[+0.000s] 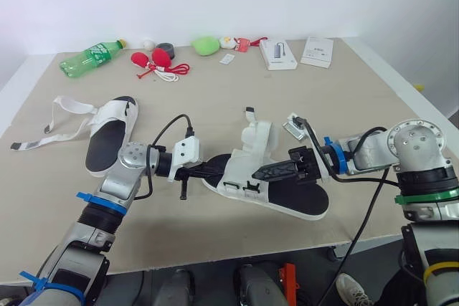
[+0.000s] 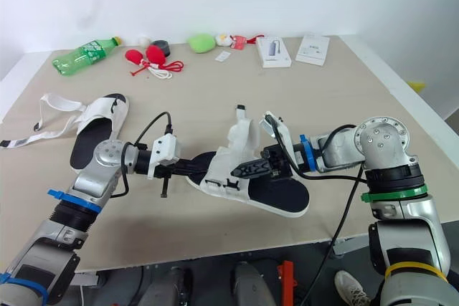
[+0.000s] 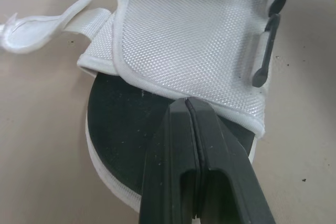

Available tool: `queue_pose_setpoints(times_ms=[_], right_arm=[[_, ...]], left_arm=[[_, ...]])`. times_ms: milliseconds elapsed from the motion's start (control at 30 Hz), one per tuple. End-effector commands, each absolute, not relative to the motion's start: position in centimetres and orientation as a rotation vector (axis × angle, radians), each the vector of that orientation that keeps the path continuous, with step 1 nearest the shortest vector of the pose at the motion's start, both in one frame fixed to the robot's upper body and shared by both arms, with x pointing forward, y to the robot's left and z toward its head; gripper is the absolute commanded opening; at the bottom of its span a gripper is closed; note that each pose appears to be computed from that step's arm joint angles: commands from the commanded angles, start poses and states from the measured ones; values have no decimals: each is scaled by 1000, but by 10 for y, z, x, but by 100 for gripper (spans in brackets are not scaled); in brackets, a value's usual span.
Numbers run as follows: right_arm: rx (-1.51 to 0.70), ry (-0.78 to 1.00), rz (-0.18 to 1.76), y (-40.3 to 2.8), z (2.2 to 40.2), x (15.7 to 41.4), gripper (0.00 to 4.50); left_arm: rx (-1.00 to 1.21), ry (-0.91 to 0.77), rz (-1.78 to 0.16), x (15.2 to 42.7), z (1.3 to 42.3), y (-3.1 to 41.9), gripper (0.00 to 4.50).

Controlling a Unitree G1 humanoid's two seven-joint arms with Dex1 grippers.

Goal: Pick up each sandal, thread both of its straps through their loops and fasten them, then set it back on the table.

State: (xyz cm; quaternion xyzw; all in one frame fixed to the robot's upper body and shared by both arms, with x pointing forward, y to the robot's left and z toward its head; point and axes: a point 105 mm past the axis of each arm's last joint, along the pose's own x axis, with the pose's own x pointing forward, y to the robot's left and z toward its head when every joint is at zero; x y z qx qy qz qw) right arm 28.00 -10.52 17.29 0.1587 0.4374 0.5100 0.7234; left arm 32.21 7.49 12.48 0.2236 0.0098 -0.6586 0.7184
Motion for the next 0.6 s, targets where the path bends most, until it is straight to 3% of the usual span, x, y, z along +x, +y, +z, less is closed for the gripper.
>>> queue_pose_setpoints(times_ms=[33, 367, 600], right_arm=[[339, 975, 1143, -103, 173, 275, 10], [304, 968, 1099, -100, 162, 272, 10], [265, 884, 1020, -109, 173, 287, 10]], left_arm=[[521, -3, -1456, 321, 131, 75, 0], [524, -2, -1467, 320, 130, 74, 0], [539, 12, -1482, 317, 126, 76, 0]])
